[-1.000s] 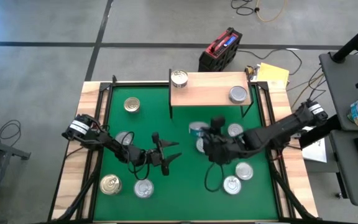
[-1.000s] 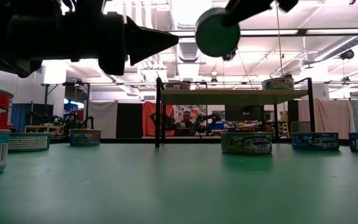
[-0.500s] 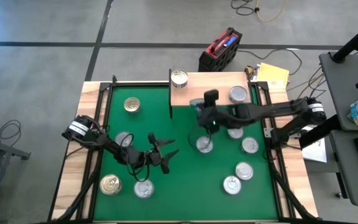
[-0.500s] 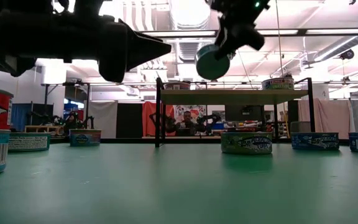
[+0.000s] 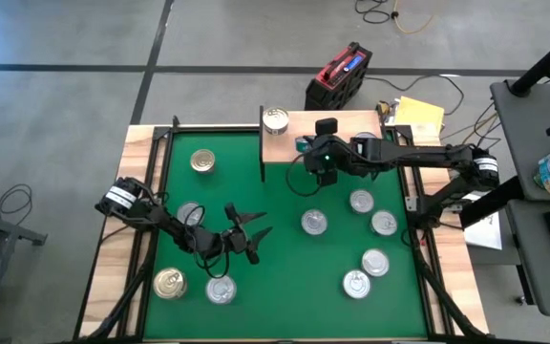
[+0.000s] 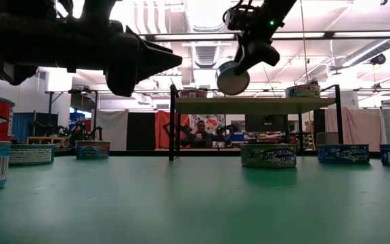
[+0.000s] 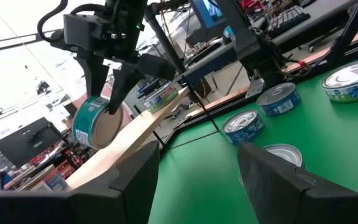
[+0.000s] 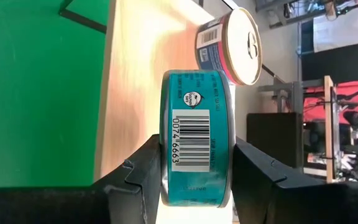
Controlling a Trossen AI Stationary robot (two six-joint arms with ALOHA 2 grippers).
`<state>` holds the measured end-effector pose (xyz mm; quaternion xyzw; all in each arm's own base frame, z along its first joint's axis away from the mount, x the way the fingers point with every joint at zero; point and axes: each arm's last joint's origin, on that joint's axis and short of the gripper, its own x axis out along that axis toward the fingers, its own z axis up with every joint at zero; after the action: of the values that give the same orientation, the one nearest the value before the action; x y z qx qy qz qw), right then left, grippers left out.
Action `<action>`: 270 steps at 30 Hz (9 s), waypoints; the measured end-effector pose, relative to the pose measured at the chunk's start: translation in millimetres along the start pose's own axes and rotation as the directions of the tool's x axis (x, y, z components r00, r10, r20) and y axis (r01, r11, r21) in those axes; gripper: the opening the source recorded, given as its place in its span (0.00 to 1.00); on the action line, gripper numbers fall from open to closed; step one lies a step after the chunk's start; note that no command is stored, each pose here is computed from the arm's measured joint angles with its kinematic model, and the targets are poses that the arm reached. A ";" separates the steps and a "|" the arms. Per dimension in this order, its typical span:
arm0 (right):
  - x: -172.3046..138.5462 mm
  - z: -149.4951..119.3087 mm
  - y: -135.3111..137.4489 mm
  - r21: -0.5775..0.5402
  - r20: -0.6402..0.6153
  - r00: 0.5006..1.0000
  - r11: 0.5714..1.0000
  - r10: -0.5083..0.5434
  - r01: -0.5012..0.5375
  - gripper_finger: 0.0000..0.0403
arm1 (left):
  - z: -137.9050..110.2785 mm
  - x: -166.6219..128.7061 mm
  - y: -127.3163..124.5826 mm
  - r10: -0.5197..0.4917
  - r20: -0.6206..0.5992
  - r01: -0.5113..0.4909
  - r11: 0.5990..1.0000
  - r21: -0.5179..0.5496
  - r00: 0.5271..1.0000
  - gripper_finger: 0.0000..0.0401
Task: Stack canned seafood by type on shelf
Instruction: Put the green/blue tuna can on the shelf
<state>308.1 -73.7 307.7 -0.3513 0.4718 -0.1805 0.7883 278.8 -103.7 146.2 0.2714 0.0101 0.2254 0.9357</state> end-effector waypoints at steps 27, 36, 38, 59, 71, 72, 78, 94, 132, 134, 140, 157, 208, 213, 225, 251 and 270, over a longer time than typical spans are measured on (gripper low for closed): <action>13.2 -8.4 7.0 0.021 -0.003 1.000 1.000 0.008 -0.008 0.34 | 0.0 0.0 -0.1 -0.002 0.001 0.002 1.000 -0.011 1.000 0.50; 13.2 -8.5 7.1 0.040 -0.004 1.000 0.999 0.009 -0.009 0.39 | 0.0 0.0 -0.1 -0.002 0.001 0.002 1.000 -0.011 1.000 0.50; 13.2 -8.6 7.2 0.040 -0.004 1.000 0.999 0.010 -0.010 0.40 | 0.0 0.0 -0.1 -0.002 0.001 0.002 1.000 -0.011 1.000 0.50; 13.3 -9.6 8.2 0.095 -0.011 1.000 0.995 0.021 -0.020 0.56 | -0.6 0.1 -0.4 -0.005 -0.003 0.005 1.000 -0.006 1.000 0.50; 13.3 -10.0 8.6 0.150 -0.015 1.000 0.989 0.024 -0.021 0.68 | -0.7 0.1 -0.5 -0.005 -0.004 0.005 1.000 -0.004 1.000 0.50; 13.3 -10.1 8.6 0.158 -0.016 1.000 0.987 0.024 -0.022 0.69 | -0.6 0.0 -0.6 -0.006 -0.003 0.006 1.000 -0.005 1.000 0.50; 14.2 -12.1 8.0 0.195 -0.028 0.999 0.980 0.029 -0.023 0.74 | -0.6 0.1 -0.5 -0.005 -0.003 0.005 1.000 -0.005 1.000 0.50; 23.0 -26.7 -3.2 0.312 -0.093 0.995 0.950 0.029 0.002 0.78 | -0.5 0.0 -0.5 -0.005 -0.002 0.005 1.000 -0.006 1.000 0.50; 46.9 -45.4 -40.8 0.511 0.166 0.985 0.850 0.046 -0.126 0.02 | -1.0 0.1 -1.0 -0.011 -0.005 0.011 1.000 -0.010 1.000 0.50; 50.4 -48.0 -38.5 0.521 0.177 0.983 0.843 0.048 -0.135 0.02 | -1.0 0.1 -1.0 -0.012 -0.005 0.012 1.000 -0.010 1.000 0.50; 58.8 -53.3 -28.2 0.526 0.184 0.982 0.840 0.037 -0.130 0.02 | -1.1 0.1 -1.2 -0.012 -0.006 0.012 1.000 -0.009 1.000 0.50; 70.5 -68.1 -26.9 0.559 0.176 0.984 0.824 -0.013 -0.089 0.02 | -1.2 0.1 -1.2 -0.013 -0.006 0.013 1.000 -0.008 1.000 0.50; 53.9 -77.0 -77.7 0.735 0.031 0.972 0.653 0.233 -0.180 0.02 | 0.9 3.0 -1.0 -0.005 -0.004 0.005 0.999 -0.041 1.000 0.50; 57.0 -78.9 -73.6 0.743 0.027 0.970 0.644 0.240 -0.180 0.02 | 5.7 6.1 -1.9 0.002 0.005 -0.002 0.999 -0.055 1.000 0.50; 59.6 -79.9 -69.7 0.761 0.028 0.970 0.624 0.242 -0.178 0.02 | 6.3 6.4 -2.3 0.002 0.005 -0.001 0.998 -0.059 1.000 0.50; 82.7 -70.2 -85.0 0.727 0.122 0.984 0.664 0.128 -0.176 0.02 | 6.5 6.5 -2.7 -0.013 0.015 0.014 0.998 -0.068 1.000 0.50; 66.6 -80.8 -72.0 0.771 -0.039 0.965 0.622 0.259 -0.136 0.02 | 6.4 6.5 -2.7 -0.012 0.014 0.013 0.998 -0.068 1.000 0.50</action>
<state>273.8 -195.2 293.9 0.0810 0.4439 -0.2996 0.8407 286.7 -106.2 151.0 0.2408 -0.0025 0.2180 0.9458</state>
